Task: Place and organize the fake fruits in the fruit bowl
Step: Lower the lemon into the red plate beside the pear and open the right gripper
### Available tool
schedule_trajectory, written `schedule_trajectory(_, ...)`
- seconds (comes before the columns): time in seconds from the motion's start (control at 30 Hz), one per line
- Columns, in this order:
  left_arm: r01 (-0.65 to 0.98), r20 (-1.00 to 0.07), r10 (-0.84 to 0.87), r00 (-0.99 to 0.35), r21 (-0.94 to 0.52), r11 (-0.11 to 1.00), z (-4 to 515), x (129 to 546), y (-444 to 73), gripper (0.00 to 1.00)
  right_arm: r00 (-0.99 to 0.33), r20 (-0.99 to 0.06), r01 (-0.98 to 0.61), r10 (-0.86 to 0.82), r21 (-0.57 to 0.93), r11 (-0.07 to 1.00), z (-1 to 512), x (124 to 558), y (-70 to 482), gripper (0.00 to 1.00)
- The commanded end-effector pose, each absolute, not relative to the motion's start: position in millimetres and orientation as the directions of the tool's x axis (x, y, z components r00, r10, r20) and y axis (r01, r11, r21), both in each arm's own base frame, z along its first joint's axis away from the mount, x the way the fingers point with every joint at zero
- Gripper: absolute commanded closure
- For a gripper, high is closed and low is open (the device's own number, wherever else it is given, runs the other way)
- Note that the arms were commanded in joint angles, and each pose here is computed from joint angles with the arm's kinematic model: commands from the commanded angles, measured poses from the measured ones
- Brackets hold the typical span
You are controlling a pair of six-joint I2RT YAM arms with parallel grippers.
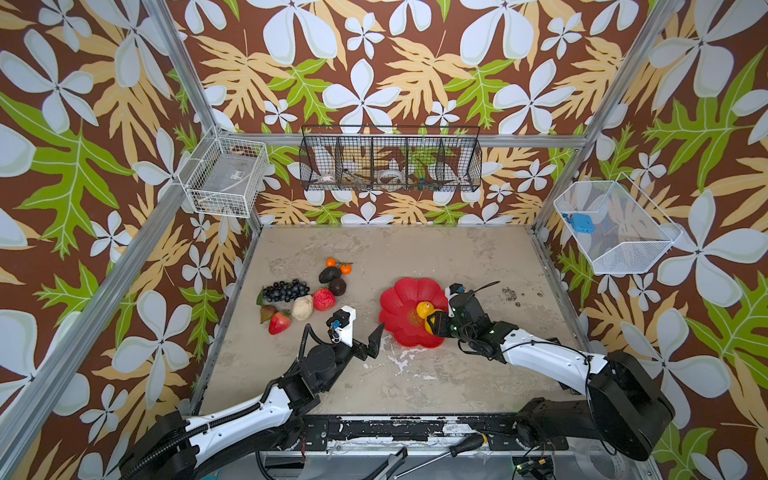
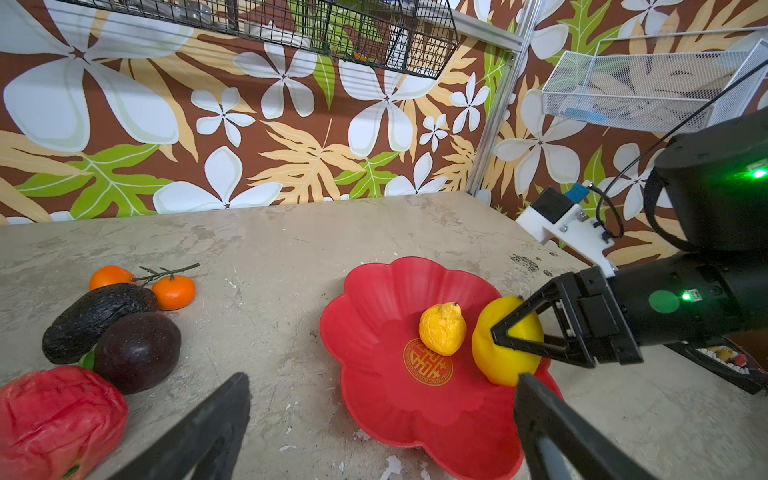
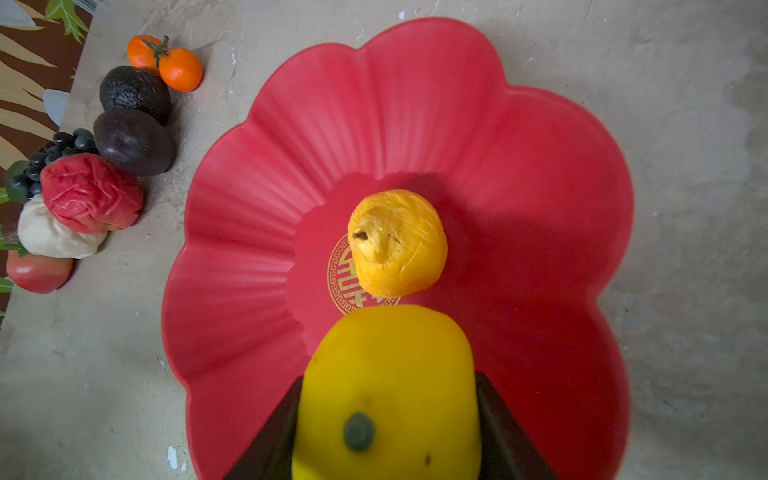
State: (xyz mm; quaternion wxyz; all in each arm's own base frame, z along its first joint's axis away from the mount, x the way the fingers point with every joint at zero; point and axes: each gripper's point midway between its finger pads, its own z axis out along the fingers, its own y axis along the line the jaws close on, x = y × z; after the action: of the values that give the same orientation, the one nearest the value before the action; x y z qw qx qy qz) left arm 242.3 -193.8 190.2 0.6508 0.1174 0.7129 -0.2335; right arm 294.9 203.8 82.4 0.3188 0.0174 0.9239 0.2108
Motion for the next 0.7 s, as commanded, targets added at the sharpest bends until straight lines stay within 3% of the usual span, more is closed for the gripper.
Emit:
schedule_trajectory(0.0,0.460,-0.984,-0.149,-0.095,-0.176,0.870,198,244,-191,0.01,-0.777,-0.592,-0.084,0.215,0.436,0.896,86,302,207,0.51)
schedule_trajectory(0.67,0.453,-0.985,-0.147,-0.090,-0.172,0.875,197,245,-190,0.01,-0.750,-0.595,0.019,0.288,0.416,0.909,76,310,194,0.45)
